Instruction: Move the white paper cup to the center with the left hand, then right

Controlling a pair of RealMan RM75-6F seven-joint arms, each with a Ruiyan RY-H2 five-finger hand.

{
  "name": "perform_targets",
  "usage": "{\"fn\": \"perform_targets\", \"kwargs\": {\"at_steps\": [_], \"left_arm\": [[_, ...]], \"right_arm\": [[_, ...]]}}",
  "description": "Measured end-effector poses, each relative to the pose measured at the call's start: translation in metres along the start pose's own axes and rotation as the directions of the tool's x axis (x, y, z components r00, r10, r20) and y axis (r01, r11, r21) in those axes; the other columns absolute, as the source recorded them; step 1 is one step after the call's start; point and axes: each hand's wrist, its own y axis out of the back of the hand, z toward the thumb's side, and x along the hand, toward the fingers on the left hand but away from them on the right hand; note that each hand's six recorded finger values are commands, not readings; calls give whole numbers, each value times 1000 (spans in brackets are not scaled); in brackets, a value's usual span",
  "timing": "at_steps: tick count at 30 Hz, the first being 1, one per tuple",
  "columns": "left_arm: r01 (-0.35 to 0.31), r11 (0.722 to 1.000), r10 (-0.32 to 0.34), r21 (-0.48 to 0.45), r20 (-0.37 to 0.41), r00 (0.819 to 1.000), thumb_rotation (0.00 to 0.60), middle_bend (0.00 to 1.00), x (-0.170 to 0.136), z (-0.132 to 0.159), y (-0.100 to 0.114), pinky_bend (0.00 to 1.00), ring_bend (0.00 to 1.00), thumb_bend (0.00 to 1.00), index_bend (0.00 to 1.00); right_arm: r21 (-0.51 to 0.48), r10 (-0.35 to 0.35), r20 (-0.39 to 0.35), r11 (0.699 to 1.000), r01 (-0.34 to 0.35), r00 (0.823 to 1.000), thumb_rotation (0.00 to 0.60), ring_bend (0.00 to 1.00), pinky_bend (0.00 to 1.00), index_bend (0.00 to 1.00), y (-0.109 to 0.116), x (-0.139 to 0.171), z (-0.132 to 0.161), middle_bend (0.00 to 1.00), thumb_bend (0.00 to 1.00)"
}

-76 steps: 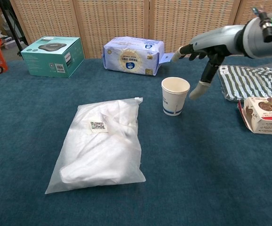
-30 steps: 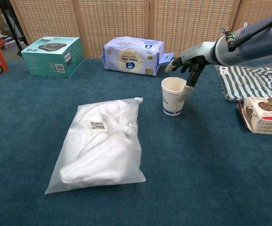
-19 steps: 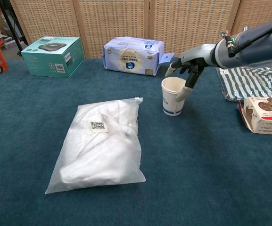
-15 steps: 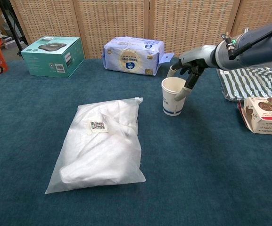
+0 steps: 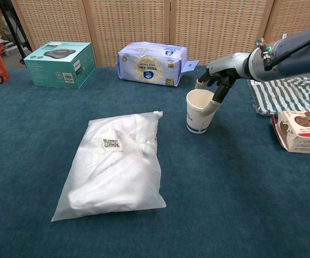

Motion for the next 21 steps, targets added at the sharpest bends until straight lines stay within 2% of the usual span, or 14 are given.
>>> {"fn": "perform_targets", "kwargs": {"at_steps": [12, 21], "left_arm": [[-1, 1000, 1, -2, 2, 1000, 600, 0, 0, 0, 1, 0, 0, 136, 8], [-7, 1000, 7, -1, 4, 1000, 600, 0, 0, 1, 2, 0, 0, 136, 8]], "right_arm": [[12, -18, 6, 1000, 18, 1000, 600, 0, 0, 331, 5, 3, -1, 0, 260], [34, -70, 48, 997, 68, 996, 600, 0, 0, 334, 28, 17, -17, 0, 260]]}}
